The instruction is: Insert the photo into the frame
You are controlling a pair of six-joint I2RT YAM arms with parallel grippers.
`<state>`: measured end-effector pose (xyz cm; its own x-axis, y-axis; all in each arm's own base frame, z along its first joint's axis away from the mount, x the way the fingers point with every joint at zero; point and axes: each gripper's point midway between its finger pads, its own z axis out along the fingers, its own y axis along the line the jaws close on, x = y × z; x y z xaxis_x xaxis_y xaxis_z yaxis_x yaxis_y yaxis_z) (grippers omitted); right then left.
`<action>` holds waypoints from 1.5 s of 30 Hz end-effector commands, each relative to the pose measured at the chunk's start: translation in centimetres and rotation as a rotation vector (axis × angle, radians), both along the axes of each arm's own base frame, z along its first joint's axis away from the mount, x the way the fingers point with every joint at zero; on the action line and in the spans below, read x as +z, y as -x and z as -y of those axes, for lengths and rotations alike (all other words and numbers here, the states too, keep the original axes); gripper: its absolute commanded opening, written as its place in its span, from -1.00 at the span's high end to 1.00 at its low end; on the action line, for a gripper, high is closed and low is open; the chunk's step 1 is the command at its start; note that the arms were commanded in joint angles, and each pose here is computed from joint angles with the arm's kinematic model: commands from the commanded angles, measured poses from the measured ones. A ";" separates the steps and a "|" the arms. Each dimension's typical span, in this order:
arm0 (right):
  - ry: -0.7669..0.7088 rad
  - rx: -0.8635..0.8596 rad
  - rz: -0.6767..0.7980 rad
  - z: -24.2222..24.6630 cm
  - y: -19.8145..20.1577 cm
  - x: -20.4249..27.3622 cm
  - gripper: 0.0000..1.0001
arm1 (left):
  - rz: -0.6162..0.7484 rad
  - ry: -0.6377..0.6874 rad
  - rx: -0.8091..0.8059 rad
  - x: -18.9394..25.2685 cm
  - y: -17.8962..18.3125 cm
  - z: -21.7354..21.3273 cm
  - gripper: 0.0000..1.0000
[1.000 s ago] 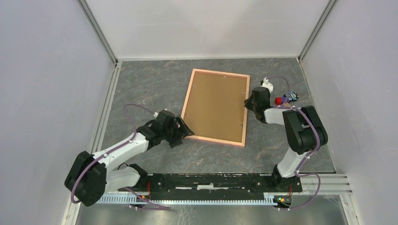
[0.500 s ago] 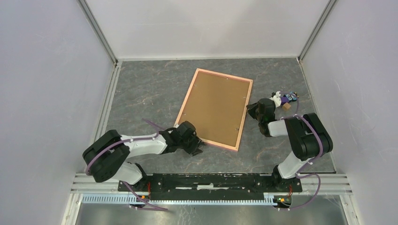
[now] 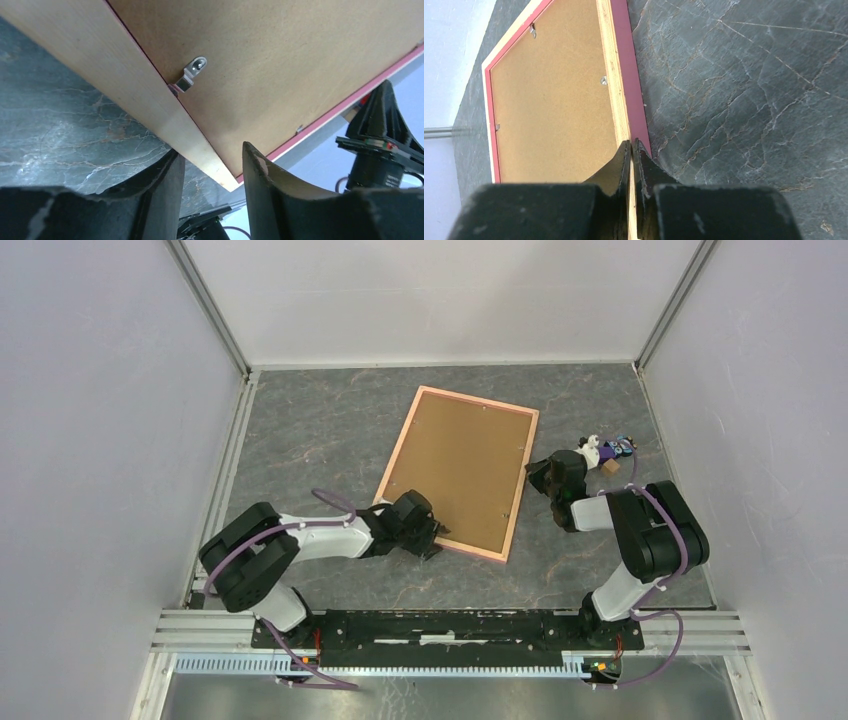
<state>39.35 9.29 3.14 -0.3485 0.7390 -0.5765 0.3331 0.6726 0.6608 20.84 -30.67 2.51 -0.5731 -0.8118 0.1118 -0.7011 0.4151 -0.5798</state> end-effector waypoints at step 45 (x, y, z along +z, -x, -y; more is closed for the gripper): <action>0.712 0.220 -0.237 6.6 -0.1 4.7 -0.89 | 0.135 -0.830 -1.004 1.3 -5.9 -18.4 -0.13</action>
